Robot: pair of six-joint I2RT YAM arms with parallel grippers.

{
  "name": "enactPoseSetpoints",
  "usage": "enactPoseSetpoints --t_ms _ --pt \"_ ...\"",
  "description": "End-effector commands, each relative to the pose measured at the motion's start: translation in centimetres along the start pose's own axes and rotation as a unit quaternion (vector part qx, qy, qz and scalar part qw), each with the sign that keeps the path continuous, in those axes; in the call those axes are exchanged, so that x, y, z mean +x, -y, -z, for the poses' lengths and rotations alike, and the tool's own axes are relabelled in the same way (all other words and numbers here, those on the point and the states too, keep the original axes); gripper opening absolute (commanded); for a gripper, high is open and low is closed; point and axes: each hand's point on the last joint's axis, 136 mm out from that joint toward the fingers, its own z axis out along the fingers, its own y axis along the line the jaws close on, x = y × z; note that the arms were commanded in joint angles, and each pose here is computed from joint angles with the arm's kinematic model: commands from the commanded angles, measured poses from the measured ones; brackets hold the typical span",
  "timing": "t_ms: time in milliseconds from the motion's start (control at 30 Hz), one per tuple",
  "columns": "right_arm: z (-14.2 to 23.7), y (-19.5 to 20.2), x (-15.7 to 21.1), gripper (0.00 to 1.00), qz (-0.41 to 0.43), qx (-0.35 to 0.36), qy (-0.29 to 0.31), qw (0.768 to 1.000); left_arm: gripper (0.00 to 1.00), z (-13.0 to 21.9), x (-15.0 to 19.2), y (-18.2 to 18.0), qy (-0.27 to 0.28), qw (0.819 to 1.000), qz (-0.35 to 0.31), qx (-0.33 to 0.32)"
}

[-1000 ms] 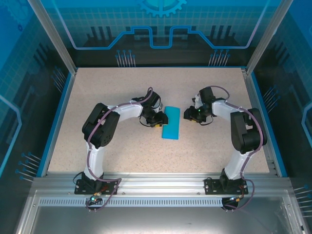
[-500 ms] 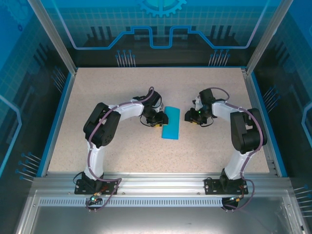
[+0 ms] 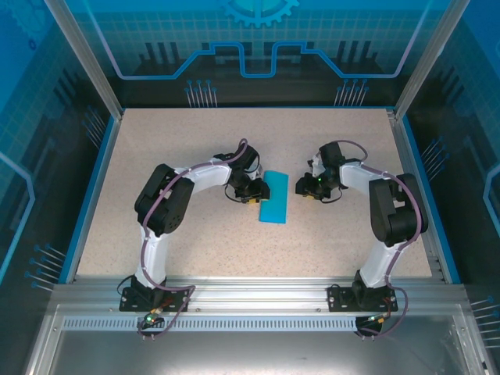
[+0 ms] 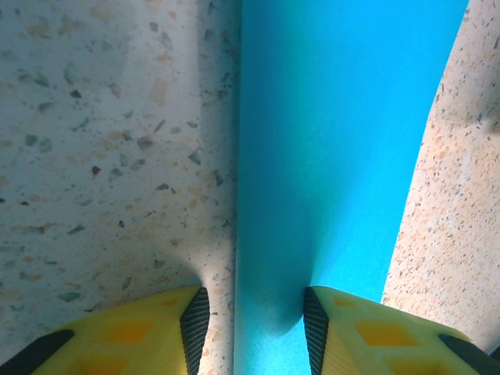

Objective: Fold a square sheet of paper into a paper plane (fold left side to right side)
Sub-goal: First fold in half a square sheet of paper at the center of the table, then hold the square sheet of paper at the center of the table.

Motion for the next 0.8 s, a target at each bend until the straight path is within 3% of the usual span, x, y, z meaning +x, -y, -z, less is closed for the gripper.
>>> enactPoseSetpoints --t_ms 0,267,533,767 --pt "0.1 -1.7 0.3 0.29 0.006 -0.035 -0.005 0.999 0.42 -1.6 1.3 -1.9 -0.026 0.999 0.003 -0.04" --pt "-1.4 -4.7 1.1 0.12 0.014 -0.085 -0.032 0.996 0.42 -1.7 1.3 -1.9 -0.027 0.999 0.004 -0.043" --pt "-3.4 -5.6 1.6 0.1 0.016 -0.086 -0.052 0.995 0.42 -1.7 1.3 -2.0 -0.027 0.999 0.003 -0.044" --pt "-5.0 -3.8 2.6 0.1 0.007 -0.045 -0.078 0.996 0.42 -1.6 1.3 -1.9 -0.026 0.999 0.002 -0.044"
